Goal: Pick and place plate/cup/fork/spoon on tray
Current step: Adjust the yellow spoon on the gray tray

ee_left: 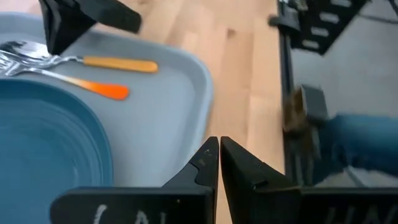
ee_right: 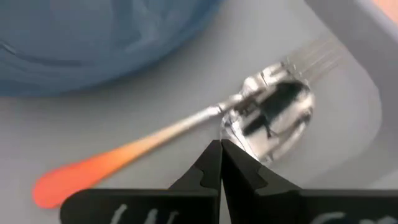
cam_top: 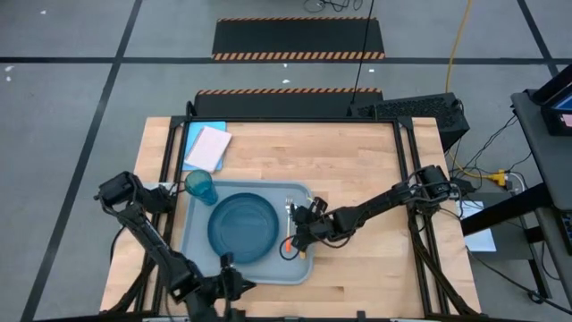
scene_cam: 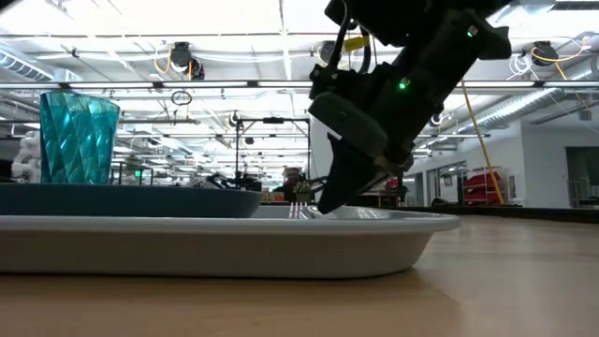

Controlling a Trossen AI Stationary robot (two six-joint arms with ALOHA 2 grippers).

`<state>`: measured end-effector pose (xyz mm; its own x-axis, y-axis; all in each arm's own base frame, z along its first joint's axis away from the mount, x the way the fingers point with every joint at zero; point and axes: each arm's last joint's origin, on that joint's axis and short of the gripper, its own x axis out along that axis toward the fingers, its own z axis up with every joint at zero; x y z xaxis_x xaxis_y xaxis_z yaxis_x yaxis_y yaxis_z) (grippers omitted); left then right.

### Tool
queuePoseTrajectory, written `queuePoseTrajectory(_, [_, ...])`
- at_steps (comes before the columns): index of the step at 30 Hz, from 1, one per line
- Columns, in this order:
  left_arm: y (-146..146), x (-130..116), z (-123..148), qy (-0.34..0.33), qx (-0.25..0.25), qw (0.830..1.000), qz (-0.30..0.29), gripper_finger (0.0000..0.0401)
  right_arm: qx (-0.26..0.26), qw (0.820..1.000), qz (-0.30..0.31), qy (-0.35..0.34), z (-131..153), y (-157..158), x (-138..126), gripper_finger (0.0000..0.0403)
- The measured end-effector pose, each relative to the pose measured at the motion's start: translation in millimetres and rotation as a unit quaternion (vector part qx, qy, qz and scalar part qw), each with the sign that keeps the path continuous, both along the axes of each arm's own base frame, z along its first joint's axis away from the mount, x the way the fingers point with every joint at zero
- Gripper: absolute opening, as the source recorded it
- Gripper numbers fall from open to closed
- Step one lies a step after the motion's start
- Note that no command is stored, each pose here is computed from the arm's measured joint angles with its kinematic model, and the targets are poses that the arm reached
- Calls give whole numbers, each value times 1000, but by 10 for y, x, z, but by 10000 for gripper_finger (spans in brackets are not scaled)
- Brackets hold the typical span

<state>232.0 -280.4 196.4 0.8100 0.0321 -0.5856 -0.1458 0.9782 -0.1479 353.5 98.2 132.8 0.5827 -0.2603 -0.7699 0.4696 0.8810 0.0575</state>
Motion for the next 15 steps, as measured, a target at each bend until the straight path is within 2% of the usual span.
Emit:
queuePoseTrajectory(7, [180,238,14,-3,-10,1000,28,19,2,998,13,-57,-55,15,3,0])
queuePoseTrajectory(15, [262,336,24,-7,4,999,31,19,0,999,13,-48,-117,-2,-48,0])
